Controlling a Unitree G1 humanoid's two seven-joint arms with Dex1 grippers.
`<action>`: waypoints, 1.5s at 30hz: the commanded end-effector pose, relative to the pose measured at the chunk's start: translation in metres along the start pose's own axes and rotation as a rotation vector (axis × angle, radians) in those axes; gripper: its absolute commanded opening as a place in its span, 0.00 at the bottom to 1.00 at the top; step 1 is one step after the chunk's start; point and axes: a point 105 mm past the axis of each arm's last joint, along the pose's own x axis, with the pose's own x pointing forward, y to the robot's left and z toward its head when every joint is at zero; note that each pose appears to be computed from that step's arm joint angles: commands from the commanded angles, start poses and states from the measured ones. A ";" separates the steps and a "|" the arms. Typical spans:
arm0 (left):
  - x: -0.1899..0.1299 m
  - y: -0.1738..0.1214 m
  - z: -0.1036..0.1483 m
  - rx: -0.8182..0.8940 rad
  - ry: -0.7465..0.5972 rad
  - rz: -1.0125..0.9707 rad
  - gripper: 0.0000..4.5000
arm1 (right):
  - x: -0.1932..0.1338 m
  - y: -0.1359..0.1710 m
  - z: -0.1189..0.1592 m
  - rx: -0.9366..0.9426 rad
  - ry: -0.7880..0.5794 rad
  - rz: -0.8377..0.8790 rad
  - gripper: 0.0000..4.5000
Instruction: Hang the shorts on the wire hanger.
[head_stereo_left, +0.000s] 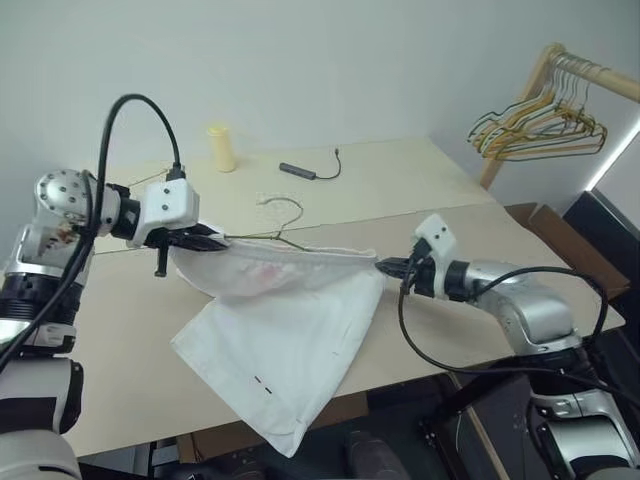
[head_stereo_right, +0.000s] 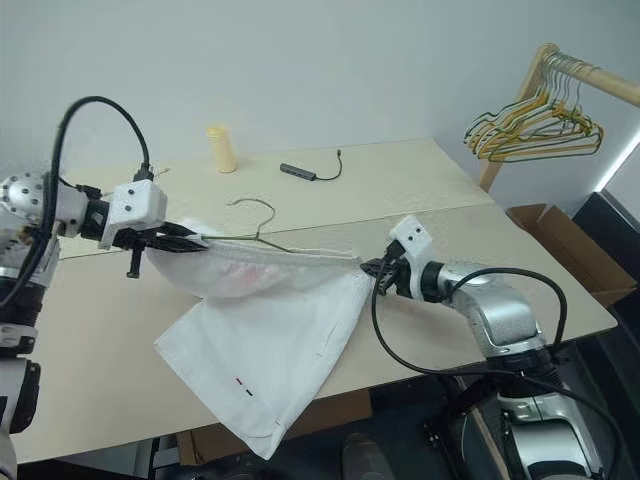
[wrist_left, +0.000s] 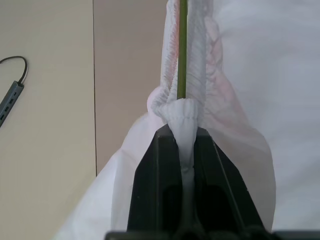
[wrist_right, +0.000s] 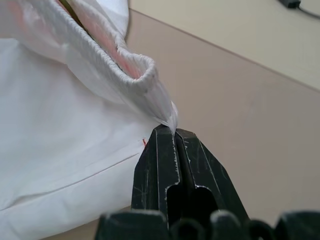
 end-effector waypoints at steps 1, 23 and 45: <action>-0.013 0.009 0.011 0.032 -0.033 0.052 0.00 | -0.007 0.000 0.038 -0.199 -0.055 -0.009 0.01; -0.014 0.009 0.041 0.079 -0.219 0.065 0.00 | 0.021 0.027 0.081 -0.608 -0.057 0.066 0.01; -0.016 -0.004 0.045 0.089 -0.246 0.006 0.00 | 0.023 0.039 0.063 -0.506 -0.050 0.266 0.46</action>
